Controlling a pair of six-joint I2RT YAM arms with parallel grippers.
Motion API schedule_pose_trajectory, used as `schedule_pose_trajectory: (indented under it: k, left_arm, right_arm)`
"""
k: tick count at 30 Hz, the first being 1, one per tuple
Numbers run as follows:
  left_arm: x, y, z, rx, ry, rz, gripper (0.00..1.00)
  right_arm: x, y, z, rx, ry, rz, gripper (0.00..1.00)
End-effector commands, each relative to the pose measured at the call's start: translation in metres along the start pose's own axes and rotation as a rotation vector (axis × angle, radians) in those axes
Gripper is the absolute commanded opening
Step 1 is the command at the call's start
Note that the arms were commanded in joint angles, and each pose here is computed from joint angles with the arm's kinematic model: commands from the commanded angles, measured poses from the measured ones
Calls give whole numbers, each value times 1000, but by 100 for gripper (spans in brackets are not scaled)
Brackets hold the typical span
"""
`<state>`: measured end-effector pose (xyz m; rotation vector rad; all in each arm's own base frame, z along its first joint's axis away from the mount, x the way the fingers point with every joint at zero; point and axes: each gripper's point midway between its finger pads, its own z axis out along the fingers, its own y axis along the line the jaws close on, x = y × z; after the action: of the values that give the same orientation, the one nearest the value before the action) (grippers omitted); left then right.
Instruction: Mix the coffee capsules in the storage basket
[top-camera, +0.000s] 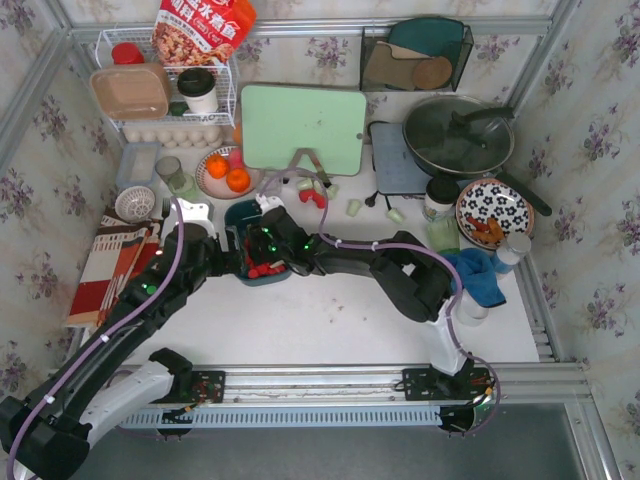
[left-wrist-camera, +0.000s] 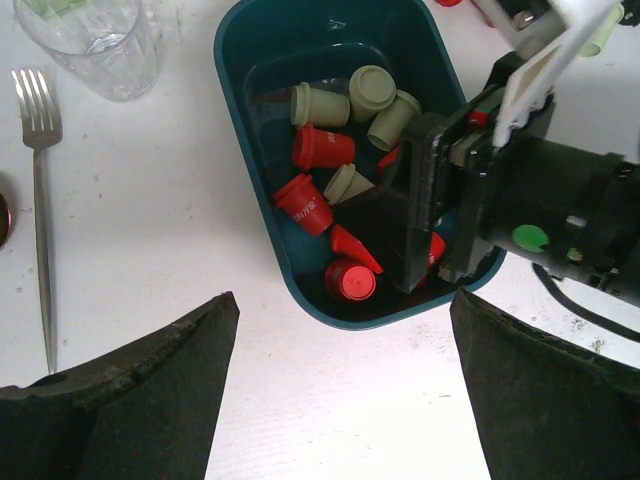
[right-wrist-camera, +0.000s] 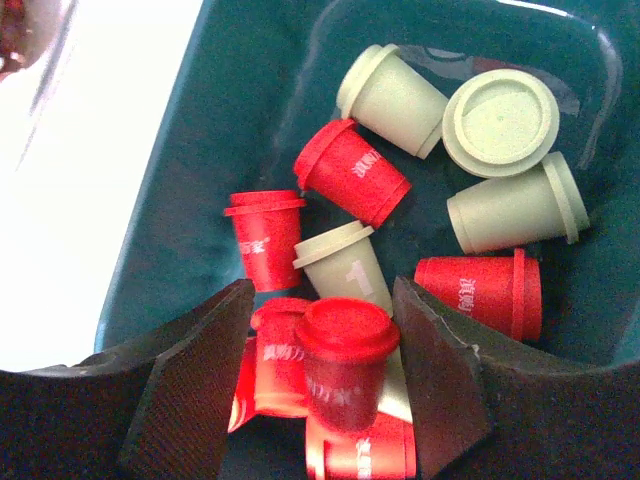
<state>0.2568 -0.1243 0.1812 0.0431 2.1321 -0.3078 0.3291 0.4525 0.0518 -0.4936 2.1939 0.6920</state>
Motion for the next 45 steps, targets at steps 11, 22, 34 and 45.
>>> schedule_pose_trajectory:
  k: [11,22,34,45]
  left_arm:
    - [-8,-5,-1,19,-20,-6,90]
    - [-17,-18,8,62,-18,-17,90]
    - [-27,-49,40,115,62,2,89]
    - [-26,-51,41,112,74,17,89]
  right_arm:
    - [-83,-31,-82,185,-239,-102,69]
    - [-93,-197,-146,538,-287,-14,73]
    - [-64,-344,-159,690,-218,183,75]
    - [-48,-372,-139,688,-73,283,73]
